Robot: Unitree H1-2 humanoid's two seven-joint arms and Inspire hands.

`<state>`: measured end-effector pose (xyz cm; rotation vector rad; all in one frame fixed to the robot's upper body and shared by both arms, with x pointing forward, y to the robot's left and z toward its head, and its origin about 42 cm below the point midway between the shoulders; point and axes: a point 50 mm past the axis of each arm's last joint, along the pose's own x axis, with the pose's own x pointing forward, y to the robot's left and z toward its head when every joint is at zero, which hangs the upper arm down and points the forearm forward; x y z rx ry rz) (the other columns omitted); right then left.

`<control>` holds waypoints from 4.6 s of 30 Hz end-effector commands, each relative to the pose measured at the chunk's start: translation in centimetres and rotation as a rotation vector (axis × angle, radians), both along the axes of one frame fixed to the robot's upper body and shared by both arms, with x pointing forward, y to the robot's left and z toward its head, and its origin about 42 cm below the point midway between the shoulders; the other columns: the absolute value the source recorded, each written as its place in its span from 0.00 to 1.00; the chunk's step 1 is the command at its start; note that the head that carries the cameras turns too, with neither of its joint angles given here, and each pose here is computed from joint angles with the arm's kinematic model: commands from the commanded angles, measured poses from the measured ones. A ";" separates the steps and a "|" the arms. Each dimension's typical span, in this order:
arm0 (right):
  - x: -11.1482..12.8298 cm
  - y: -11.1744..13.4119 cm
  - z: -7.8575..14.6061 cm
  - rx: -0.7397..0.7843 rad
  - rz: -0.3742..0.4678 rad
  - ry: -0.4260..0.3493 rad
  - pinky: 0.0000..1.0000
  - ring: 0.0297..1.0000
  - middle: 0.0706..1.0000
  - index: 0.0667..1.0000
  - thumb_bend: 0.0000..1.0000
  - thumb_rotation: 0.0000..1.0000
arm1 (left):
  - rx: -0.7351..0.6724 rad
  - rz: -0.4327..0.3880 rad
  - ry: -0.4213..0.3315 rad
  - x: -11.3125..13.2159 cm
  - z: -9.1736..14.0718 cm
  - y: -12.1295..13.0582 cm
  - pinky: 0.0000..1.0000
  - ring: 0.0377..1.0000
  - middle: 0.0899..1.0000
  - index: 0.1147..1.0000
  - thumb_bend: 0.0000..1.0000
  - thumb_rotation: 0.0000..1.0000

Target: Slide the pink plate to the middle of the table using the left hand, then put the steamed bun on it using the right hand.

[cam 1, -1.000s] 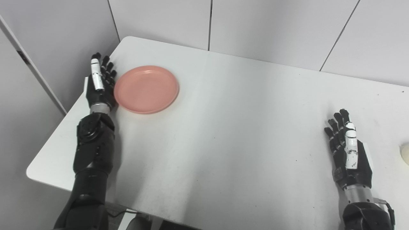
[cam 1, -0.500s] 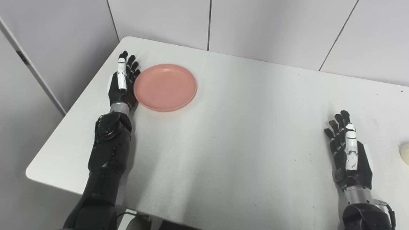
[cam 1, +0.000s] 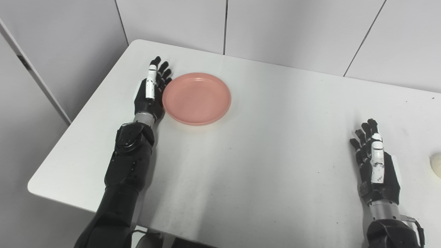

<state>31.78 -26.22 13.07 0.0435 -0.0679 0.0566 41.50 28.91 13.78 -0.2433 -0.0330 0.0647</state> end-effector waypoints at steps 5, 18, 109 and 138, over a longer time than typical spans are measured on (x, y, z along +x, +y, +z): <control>-0.4 0.5 -0.6 -0.008 0.008 0.030 1.00 1.00 1.00 1.00 0.11 1.00 | 0.015 -0.100 0.040 -0.4 -0.5 -2.0 0.99 0.97 0.97 0.98 0.44 1.00; -0.4 1.3 -1.1 0.007 0.001 0.020 1.00 1.00 1.00 1.00 0.14 1.00 | 0.046 -0.283 0.019 -1.6 1.3 -6.6 0.99 0.97 0.96 0.98 0.45 1.00; 1.3 -10.6 18.6 -1.203 -0.466 -0.346 0.67 0.80 0.86 0.84 0.73 0.63 | -0.058 -0.532 0.127 -7.4 -3.6 -9.1 1.00 0.98 0.99 1.00 0.38 1.00; 2.9 -19.4 13.7 -1.311 -0.497 0.113 0.70 0.83 0.87 0.86 0.86 0.49 | -0.074 -0.521 0.148 -7.6 -4.1 -7.5 0.99 0.97 0.97 0.97 0.40 1.00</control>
